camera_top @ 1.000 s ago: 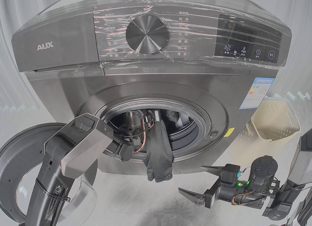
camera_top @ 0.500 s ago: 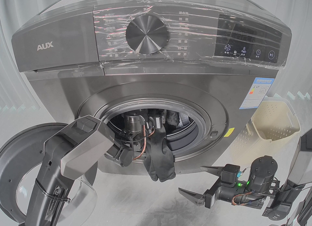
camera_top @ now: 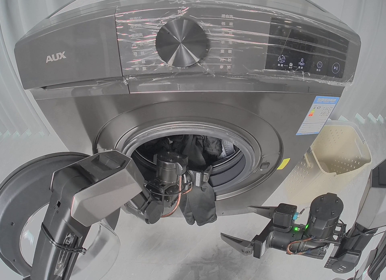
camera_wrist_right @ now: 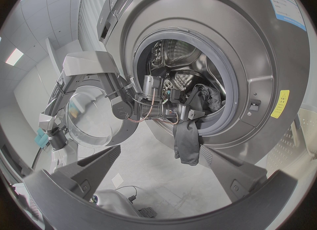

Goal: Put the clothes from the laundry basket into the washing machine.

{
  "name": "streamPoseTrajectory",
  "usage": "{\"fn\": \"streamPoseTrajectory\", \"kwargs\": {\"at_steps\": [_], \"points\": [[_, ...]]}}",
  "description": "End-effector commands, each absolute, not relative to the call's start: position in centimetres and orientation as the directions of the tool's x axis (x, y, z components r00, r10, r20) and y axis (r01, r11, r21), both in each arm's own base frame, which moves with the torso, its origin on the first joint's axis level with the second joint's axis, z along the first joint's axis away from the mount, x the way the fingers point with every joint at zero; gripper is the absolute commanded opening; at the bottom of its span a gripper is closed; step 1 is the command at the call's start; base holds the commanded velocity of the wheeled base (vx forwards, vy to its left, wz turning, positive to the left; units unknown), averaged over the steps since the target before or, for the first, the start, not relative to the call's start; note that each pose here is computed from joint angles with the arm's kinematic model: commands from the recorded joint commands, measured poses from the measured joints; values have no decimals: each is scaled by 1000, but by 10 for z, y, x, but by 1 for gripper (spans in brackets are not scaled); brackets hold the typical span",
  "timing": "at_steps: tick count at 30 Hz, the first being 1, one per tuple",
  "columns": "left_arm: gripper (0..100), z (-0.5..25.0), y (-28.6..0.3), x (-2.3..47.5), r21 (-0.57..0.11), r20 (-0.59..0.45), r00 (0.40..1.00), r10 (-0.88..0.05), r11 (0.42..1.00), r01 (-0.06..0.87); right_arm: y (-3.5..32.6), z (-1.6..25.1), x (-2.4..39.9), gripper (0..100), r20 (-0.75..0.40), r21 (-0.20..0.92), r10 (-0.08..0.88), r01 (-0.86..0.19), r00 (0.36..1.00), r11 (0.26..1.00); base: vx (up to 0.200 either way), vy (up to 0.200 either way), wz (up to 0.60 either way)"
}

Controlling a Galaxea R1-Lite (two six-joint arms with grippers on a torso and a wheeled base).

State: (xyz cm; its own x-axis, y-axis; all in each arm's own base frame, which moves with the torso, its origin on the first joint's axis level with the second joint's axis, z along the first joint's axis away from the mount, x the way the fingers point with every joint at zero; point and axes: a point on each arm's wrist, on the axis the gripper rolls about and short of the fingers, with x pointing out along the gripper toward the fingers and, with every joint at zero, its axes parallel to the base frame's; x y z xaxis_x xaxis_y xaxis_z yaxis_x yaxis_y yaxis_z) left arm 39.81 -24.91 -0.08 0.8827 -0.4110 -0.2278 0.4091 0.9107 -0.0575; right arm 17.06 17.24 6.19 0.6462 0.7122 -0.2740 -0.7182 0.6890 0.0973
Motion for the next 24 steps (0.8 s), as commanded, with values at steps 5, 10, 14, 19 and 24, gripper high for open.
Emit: {"fn": "streamPoseTrajectory", "kwargs": {"at_steps": [5,10,14,19,24], "points": [[0,-16,-247,399,-49,-257,878,-404,913,406,173,62,171,100,-271,96,712,-718,647,689,0,0,0],[0,-1,-249,406,-61,-202,891,-407,913,403,173,63,172,100,-266,98,713,-718,648,689,0,0,0],[0,21,-246,424,-79,-108,920,-377,926,370,173,63,172,100,-268,96,713,-718,648,689,0,0,0],[0,41,-243,442,-97,-12,945,-327,941,324,173,63,172,100,-266,96,713,-718,648,689,0,0,0],[0,53,-241,452,-123,57,954,-295,946,300,173,63,172,100,-268,96,713,-718,648,689,0,0,0]]}}
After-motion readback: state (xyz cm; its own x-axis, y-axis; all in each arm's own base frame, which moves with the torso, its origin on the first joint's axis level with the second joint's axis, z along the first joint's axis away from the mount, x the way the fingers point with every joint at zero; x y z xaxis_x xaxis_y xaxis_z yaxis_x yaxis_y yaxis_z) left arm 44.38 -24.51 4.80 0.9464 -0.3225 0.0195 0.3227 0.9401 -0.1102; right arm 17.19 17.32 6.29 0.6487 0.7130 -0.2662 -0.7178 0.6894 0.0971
